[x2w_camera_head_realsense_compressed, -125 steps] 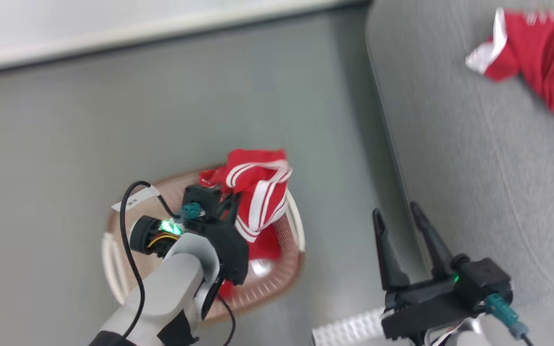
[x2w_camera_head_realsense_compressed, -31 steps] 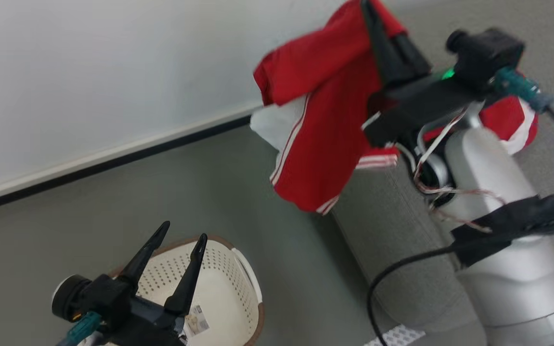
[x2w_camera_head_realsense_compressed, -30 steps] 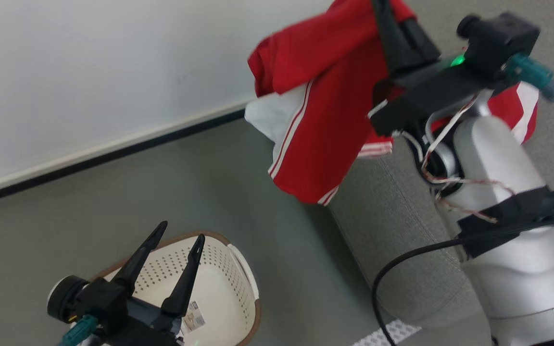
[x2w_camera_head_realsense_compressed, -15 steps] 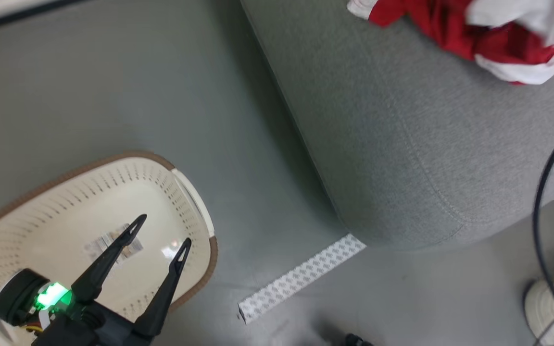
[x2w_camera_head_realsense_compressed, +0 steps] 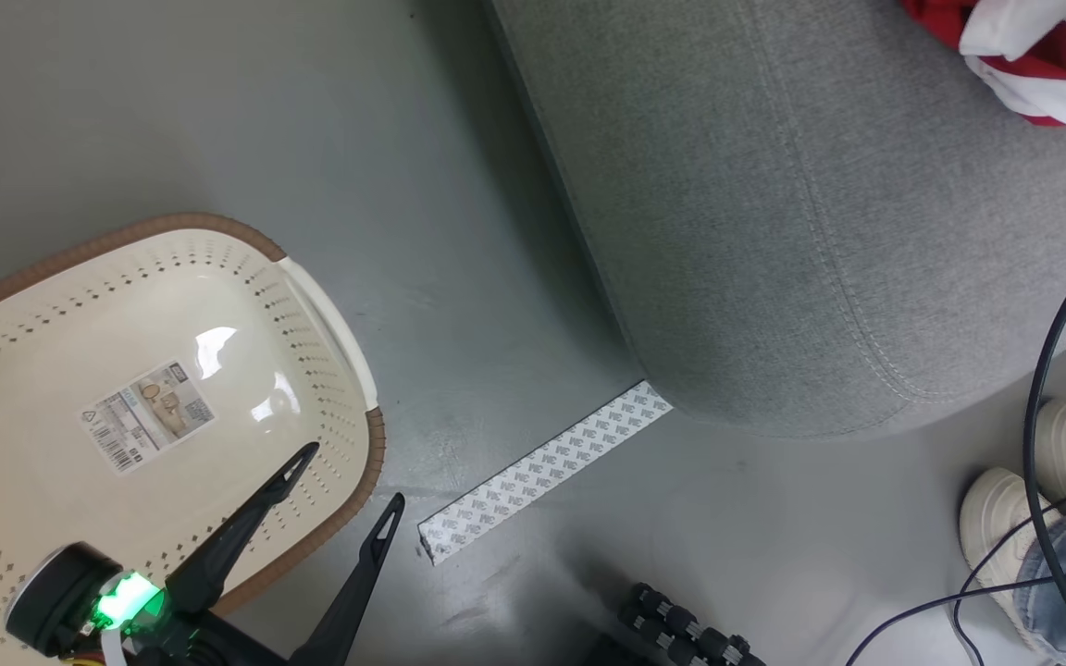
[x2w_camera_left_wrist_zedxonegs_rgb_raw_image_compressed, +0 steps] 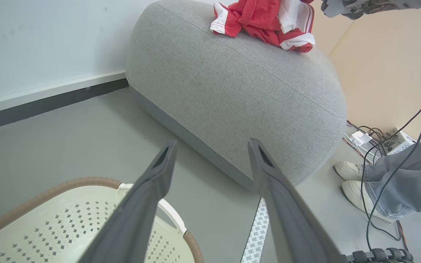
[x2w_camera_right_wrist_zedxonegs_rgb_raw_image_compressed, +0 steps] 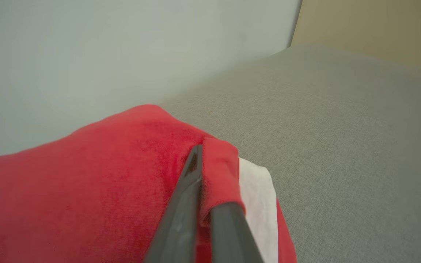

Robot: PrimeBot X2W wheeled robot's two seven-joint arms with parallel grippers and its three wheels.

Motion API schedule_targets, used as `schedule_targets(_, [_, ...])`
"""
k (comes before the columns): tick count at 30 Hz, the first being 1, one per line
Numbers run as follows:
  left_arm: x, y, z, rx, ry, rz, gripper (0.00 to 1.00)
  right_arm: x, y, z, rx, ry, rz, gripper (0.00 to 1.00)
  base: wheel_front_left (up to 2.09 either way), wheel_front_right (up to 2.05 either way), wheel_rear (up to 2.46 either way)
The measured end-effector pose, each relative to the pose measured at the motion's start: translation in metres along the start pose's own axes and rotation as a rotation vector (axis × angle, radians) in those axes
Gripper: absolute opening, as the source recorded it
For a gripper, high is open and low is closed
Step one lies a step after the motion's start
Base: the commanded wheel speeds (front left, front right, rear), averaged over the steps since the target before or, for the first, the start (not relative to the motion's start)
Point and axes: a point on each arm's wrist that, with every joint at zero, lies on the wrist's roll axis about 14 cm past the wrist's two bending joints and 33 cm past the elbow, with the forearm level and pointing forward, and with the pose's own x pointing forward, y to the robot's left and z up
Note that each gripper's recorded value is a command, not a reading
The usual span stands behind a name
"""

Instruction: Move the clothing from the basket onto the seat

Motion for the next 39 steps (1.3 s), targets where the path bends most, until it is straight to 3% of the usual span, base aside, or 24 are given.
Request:
schedule_targets(1, [-0.001, 0.001, -0.001, -0.002, 0.002, 0.005, 1.00, 0.000, -0.001, -0.007, 0.004, 0.013, -0.008, 1.00, 0.00, 0.00, 0.00])
schedule_targets(5, [-0.003, 0.005, 0.003, 0.001, -0.010, 0.028, 1.00, 0.001, 0.005, -0.022, 0.006, 0.053, -0.007, 1.00, 0.00, 0.00, 0.00])
schedule_targets(12, [0.003, -0.008, 0.015, -0.023, -0.054, 0.019, 1.00, -0.002, 0.017, -0.017, -0.035, 0.110, 0.044, 1.00, 0.00, 0.00, 0.00])
schedule_targets(15, [0.005, -0.014, 0.013, -0.047, -0.043, 0.029, 1.00, -0.013, 0.016, -0.026, -0.078, 0.155, 0.072, 1.00, 0.00, 0.00, 0.00])
schedule_targets(22, [0.011, -0.037, 0.019, -0.081, -0.026, 0.053, 1.00, -0.053, 0.022, -0.041, -0.064, 0.207, 0.157, 1.00, 0.00, 0.00, 0.00])
schedule_targets(26, [0.009, -0.046, 0.032, -0.067, -0.029, 0.090, 1.00, -0.077, 0.030, -0.029, -0.039, 0.181, 0.224, 1.00, 0.00, 0.00, 0.00])
schedule_targets(32, [-0.020, -0.024, 0.034, -0.052, 0.018, 0.326, 1.00, -0.121, 0.038, -0.005, 0.016, 0.056, 0.319, 1.00, 0.00, 0.00, 0.00])
schedule_targets(39, [-0.058, -0.002, 0.090, 0.024, -0.110, 0.529, 1.00, -0.182, 0.061, 0.012, 0.157, -0.087, 0.411, 1.00, 0.00, 0.00, 0.00])
